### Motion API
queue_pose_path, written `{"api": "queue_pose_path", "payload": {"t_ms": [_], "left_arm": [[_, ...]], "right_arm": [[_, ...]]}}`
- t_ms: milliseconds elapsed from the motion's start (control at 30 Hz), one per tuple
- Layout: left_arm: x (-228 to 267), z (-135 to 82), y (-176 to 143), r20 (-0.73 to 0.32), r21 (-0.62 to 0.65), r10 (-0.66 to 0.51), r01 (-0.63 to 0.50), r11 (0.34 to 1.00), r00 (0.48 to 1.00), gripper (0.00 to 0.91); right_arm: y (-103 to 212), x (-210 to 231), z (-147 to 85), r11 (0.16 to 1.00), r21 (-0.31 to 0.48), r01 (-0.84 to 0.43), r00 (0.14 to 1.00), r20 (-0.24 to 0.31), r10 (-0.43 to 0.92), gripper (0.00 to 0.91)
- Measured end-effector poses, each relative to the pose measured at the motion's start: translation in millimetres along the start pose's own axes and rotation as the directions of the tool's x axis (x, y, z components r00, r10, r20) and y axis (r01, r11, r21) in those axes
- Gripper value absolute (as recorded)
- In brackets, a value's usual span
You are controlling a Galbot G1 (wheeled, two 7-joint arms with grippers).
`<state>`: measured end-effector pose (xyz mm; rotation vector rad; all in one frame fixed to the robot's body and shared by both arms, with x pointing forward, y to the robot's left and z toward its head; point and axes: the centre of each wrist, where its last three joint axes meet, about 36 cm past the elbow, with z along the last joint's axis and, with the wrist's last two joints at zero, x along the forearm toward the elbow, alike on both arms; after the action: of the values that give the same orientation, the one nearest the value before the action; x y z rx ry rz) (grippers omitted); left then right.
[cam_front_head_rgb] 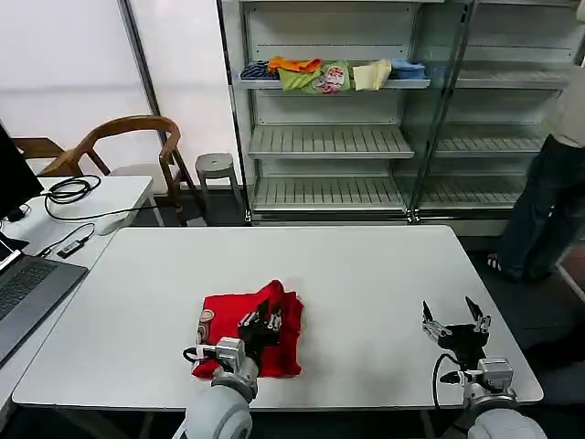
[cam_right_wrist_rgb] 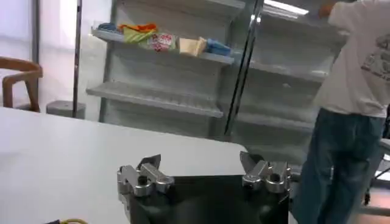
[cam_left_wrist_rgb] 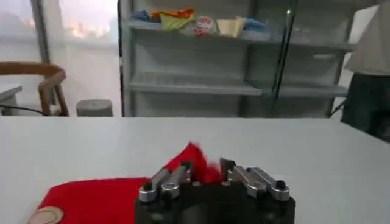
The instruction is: Fold and organize the clothes.
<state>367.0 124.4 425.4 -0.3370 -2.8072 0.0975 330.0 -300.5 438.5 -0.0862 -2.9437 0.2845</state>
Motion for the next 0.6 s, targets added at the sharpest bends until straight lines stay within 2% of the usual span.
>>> {"api": "queue_pose_path", "payload": {"t_ms": [167,367,600], "left_arm": [[4.6,-4.1,-0.8,0.039,0.025,0.036,-0.037,0.999,0.999,0.907],[17.6,-19.6,9.3,0.104,0.030,0.066,-0.069,0.997,0.992,0.907],[32.0,-31.3,52.4,0.140,-0.011,0.005,-0.004,1.000,0.990,0.907]], "right_arm": [[1.4,-1.7,-1.2,1.000,-0.004,0.005,1.000,0.008,-0.005,0.907],[4.1,-4.4,-1.5,1.000,-0.013,0.010,1.000,0.014,-0.010,0.907],[5.9,-8.3,-5.8,1.000,-0.024,0.015,0.999,0.031,-0.014,0.907]]}}
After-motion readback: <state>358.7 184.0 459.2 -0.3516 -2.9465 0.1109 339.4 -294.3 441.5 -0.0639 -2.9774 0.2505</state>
